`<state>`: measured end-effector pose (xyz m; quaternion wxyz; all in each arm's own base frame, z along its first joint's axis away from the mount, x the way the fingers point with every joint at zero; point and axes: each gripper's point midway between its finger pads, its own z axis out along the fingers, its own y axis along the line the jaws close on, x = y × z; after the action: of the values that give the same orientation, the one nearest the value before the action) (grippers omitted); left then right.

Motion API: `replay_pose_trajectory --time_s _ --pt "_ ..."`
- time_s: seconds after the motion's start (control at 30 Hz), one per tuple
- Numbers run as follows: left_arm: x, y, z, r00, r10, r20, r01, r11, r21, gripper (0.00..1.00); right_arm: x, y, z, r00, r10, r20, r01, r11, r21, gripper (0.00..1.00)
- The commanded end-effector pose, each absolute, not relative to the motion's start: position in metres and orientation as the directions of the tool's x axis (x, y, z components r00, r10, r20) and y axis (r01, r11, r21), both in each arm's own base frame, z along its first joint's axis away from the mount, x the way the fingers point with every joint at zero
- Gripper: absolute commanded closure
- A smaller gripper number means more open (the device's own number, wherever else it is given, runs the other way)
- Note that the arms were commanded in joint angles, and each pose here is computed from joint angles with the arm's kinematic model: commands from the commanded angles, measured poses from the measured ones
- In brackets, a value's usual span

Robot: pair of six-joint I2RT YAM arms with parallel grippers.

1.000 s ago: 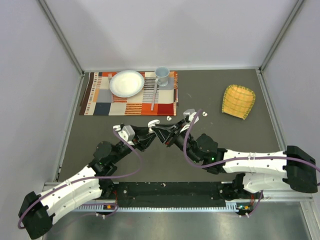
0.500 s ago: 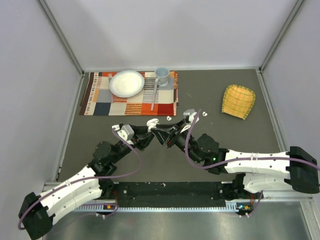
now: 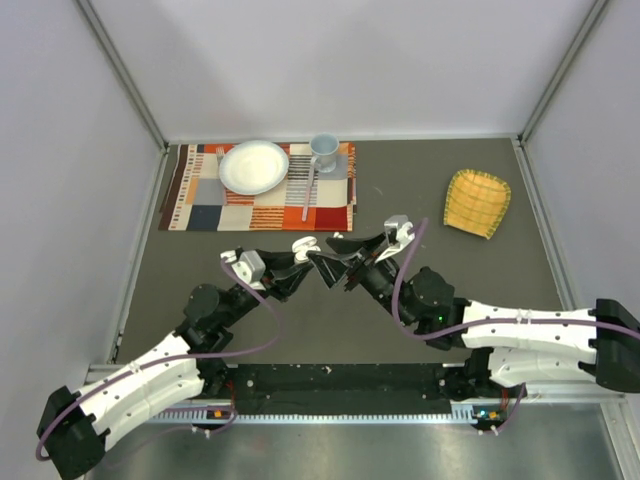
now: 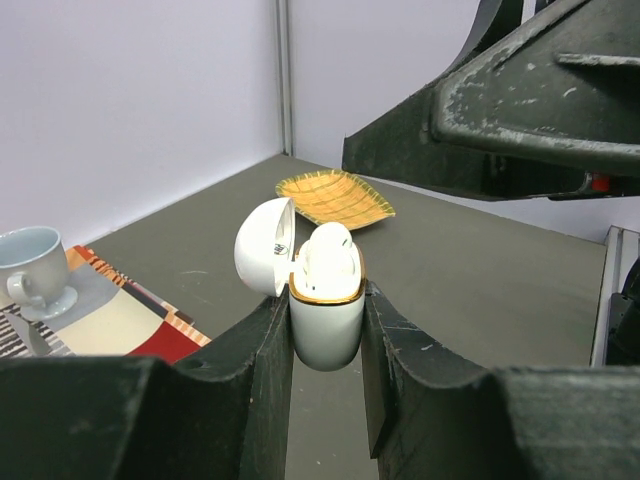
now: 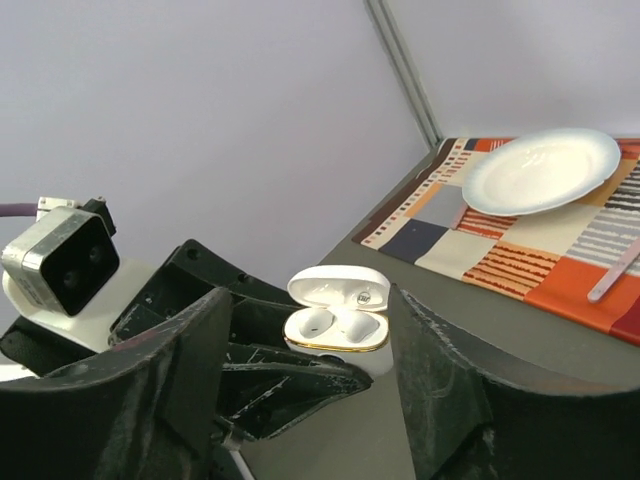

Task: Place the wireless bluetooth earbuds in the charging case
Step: Insert the left earbud into the left side groove of the charging case, then close the charging case with the earbuds.

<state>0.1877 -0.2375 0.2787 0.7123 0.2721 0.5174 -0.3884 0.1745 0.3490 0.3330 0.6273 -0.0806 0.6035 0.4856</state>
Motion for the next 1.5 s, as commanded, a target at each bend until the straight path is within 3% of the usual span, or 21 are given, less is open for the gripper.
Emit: replay_pose_trajectory --time_s 0.0,0.33,0.5,0.67,0.9,1.3,1.47 --pt "0.184 -0.234 0.301 0.210 -0.330 -0.920 0.837 0.547 -0.005 1.00 0.175 0.329 0.351 -0.172 0.585 -0.793 -0.689 0.503 0.521 0.31" --pt "0.186 -0.238 0.300 0.187 -0.333 -0.924 0.841 0.541 -0.025 1.00 0.186 0.291 0.341 -0.217 0.617 -0.757 -0.541 0.569 0.619 0.01" --pt "0.188 -0.240 0.299 0.189 -0.318 -0.929 0.842 0.539 -0.013 1.00 0.206 0.274 0.340 -0.247 0.543 -0.803 -0.395 0.700 0.595 0.01" --pt "0.190 -0.240 0.297 0.197 -0.288 -0.937 0.834 0.551 0.006 1.00 0.229 0.246 0.295 -0.341 0.405 -0.848 -0.164 0.863 0.478 0.01" --pt "0.186 -0.240 0.297 0.187 -0.288 -0.939 0.845 0.535 0.004 1.00 0.245 0.255 0.282 -0.564 0.462 -0.685 -0.158 0.754 0.638 0.01" --pt "0.177 -0.243 0.299 0.180 -0.284 -0.942 0.868 0.497 0.016 1.00 0.269 0.251 0.292 -0.624 0.412 -0.663 -0.128 0.784 0.608 0.01" --pt "0.173 -0.246 0.298 0.172 -0.280 -0.944 0.882 0.471 0.021 1.00 0.270 0.270 0.303 -0.643 0.366 -0.672 -0.207 0.762 0.613 0.01"
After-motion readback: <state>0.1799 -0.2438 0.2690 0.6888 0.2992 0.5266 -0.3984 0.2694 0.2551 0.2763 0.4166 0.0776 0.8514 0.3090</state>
